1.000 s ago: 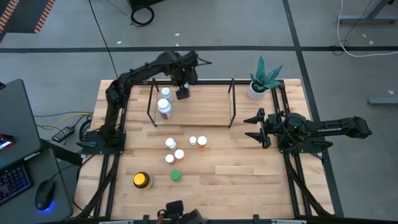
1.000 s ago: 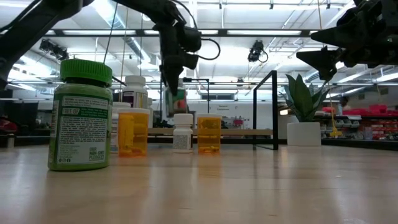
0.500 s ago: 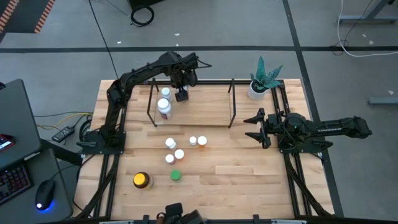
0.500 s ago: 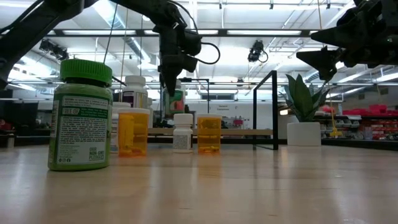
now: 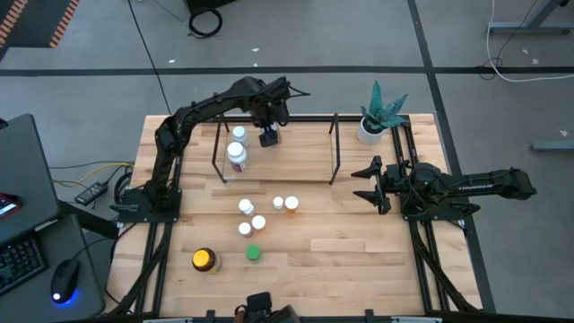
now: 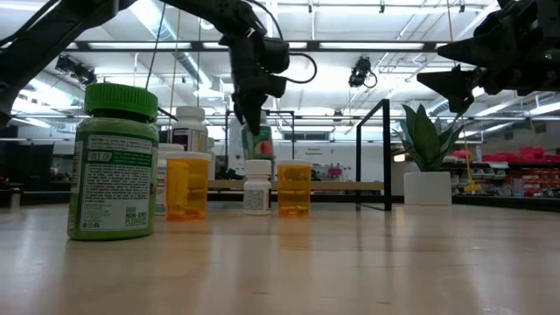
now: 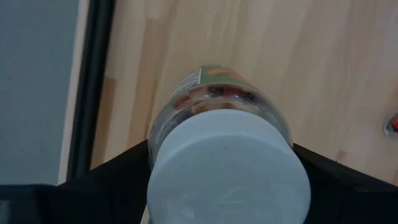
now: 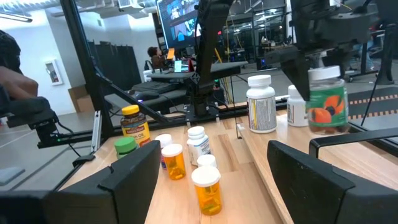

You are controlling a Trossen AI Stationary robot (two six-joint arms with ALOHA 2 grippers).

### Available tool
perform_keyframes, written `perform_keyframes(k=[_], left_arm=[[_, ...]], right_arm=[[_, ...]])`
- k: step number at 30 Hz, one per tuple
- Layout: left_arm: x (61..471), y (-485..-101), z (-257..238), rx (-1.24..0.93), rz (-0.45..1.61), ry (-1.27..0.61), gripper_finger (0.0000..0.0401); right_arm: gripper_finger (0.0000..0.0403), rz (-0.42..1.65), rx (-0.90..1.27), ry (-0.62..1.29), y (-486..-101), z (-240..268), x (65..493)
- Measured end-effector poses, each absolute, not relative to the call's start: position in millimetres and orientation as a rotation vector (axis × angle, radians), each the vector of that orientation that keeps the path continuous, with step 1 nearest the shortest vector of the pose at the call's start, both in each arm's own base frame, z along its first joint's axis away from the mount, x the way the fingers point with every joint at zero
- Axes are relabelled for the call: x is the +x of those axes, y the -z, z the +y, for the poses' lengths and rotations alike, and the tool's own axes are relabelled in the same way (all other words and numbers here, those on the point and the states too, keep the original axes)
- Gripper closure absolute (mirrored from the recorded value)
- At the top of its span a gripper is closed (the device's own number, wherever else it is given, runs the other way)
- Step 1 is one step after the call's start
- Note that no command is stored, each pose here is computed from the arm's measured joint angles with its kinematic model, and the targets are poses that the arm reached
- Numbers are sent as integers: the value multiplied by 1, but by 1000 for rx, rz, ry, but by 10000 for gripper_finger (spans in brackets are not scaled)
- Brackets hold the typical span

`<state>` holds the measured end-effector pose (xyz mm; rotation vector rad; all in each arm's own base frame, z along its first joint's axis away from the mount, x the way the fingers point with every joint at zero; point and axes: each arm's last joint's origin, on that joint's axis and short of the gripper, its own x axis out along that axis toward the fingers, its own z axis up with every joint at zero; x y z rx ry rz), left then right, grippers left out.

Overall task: Pick and place medicine bottles onto shelf by color
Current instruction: Put the green bottle on the shelf

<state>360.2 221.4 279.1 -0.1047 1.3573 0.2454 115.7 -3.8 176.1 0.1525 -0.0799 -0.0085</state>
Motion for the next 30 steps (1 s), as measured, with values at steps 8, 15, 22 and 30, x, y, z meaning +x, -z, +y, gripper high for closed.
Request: perform_keyframes(k=[8, 15, 22, 30], left_arm=[[366, -280, 220, -129, 1302, -248, 92], [381, -281, 201, -110, 1254, -185, 92], [386, -281, 190, -79, 1254, -147, 92], [380, -280, 195, -95, 1306, -207, 92]], right_arm=[[100, -80, 153, 8, -176, -4, 116], [100, -80, 153, 9, -176, -4, 116], [100, -80, 153, 8, -176, -4, 116], [100, -80, 153, 9, -176, -4, 116]])
